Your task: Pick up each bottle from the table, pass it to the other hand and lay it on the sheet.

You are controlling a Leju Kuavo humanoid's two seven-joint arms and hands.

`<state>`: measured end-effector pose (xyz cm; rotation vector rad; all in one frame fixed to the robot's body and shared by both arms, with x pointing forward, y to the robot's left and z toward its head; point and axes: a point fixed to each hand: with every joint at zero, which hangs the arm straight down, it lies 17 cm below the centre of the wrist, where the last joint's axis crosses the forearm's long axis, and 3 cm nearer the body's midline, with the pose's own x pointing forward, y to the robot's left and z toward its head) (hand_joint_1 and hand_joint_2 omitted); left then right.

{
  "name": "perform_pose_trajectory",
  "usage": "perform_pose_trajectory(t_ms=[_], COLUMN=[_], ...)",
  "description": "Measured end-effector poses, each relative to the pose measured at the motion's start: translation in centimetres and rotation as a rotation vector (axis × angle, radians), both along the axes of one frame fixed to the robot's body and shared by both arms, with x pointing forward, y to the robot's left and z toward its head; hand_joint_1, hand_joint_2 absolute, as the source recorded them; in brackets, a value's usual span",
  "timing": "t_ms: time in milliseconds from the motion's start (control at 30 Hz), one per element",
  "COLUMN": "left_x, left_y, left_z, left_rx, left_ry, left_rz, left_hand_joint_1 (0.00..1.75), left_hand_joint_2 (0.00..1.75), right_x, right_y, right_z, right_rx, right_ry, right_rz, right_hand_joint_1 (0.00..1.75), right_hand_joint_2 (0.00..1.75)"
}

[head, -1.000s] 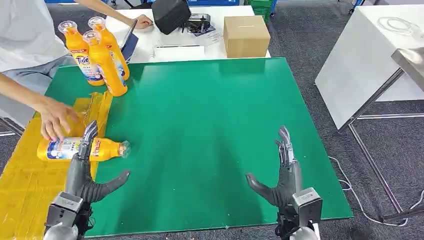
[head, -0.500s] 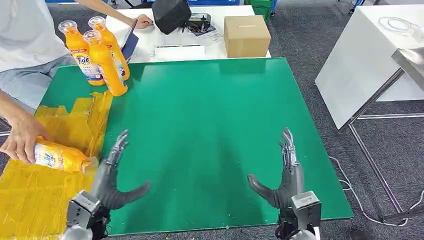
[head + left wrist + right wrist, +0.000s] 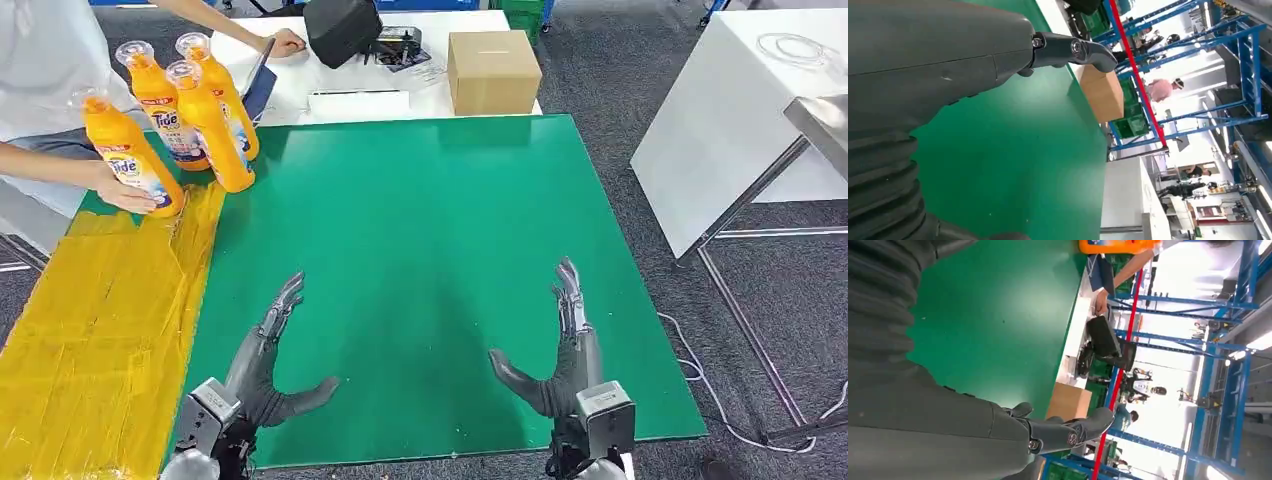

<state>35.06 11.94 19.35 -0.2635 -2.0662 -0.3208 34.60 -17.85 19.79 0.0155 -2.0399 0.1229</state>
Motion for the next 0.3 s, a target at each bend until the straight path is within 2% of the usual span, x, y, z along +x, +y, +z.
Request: perform_pose_trajectory(t_ms=[33,67,300], left_x=[0.04,0.08,0.34], left_y=[-0.03,-0.07,-0.21], left_z=[-0.03,-0.05,-0.26], left_rx=[-0.004,-0.006,-0.023], left_ry=[0.003,0.005,0.018], left_rz=[-0.001,-0.001,-0.004], left_hand_joint_1=[0.0,0.0,0.0], left_hand_joint_2=[1.75,1.75,1.75], right_x=[-0.02,-0.04,-0.04], right_y=[0.1,0.22,0.98], right_z=[-0.01,-0.03,-0.17], right_rx=[0.001,0.001,0.022], right_ry=[0.0,0.001,0.011], right_rz=[0.004,0.008,0.044], right_hand_joint_1=[0.0,0.0,0.0], right_hand_joint_2=[1.75,0.0,0.0])
